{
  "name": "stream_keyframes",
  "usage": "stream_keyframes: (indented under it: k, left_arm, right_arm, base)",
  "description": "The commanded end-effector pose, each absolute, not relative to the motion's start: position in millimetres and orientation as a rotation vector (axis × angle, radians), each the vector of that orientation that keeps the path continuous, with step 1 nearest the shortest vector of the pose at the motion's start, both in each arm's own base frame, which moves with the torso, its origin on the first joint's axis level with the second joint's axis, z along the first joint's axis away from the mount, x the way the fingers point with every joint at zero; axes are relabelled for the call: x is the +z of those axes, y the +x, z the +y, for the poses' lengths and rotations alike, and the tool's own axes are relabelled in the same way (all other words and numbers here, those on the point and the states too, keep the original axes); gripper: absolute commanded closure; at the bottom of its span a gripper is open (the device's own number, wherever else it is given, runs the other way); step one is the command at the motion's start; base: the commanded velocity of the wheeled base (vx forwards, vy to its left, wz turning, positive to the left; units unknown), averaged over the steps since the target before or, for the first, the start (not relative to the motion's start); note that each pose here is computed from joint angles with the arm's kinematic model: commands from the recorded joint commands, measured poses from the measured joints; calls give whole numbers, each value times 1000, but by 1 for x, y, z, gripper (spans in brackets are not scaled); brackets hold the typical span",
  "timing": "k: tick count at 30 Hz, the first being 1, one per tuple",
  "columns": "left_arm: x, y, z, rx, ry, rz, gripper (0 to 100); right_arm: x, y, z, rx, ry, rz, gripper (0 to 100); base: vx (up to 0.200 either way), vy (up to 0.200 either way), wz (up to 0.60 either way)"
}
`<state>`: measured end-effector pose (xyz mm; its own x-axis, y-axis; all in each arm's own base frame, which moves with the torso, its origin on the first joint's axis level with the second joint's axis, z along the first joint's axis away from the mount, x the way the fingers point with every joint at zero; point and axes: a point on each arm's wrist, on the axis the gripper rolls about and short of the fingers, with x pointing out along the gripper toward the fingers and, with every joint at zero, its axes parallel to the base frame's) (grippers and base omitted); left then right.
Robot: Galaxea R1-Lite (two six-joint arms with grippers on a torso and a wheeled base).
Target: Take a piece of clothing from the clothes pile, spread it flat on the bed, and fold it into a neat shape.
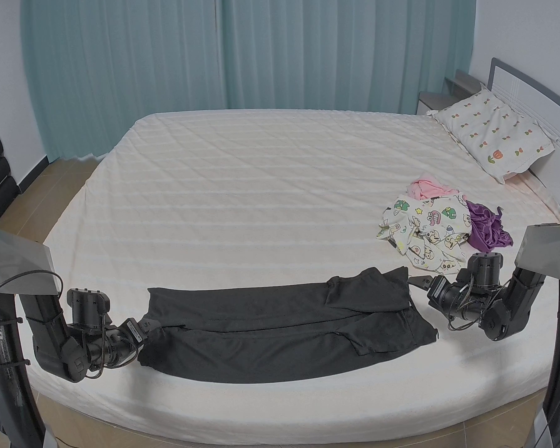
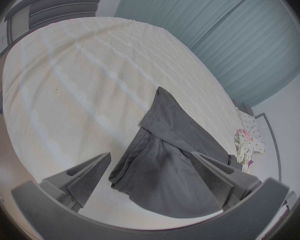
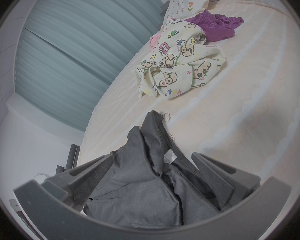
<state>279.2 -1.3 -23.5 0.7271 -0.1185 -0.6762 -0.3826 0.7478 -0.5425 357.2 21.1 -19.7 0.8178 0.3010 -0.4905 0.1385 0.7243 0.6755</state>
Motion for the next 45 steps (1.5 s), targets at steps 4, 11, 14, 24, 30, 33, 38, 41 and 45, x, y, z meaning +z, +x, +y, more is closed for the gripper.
stream_keyframes:
  k: [4,11,14,24,30,33,38,41,45]
  left_arm:
    - [-30,274,-9,110,-645,788,0]
    - [-33,277,-14,76,-636,784,0]
    - [-37,277,-15,69,-630,798,100]
    - [-44,260,-5,147,-539,846,100]
    - [-44,252,7,184,-505,861,100]
    - [-44,247,6,179,-488,875,100]
    - [-44,241,6,163,-448,895,100]
    - [-45,240,6,164,-445,903,100]
    - [-47,238,5,165,-440,916,100]
  right_arm:
    - [-25,357,26,105,763,638,0]
    - [-25,357,28,109,759,642,0]
    - [-25,357,28,110,758,642,0]
    - [-25,357,28,111,759,641,0]
    - [-25,357,28,110,759,642,0]
    - [-25,357,28,111,759,641,0]
    - [-25,357,28,111,759,641,0]
    - [-25,357,28,111,759,641,0]
    - [-25,357,28,111,759,641,0]
  base:
    - [0,0,0]
    - [0,0,0]
    - [0,0,0]
    - [0,0,0]
    - [0,0,0]
    - [0,0,0]
    - [0,0,0]
    - [0,0,0]
    - [0,0,0]
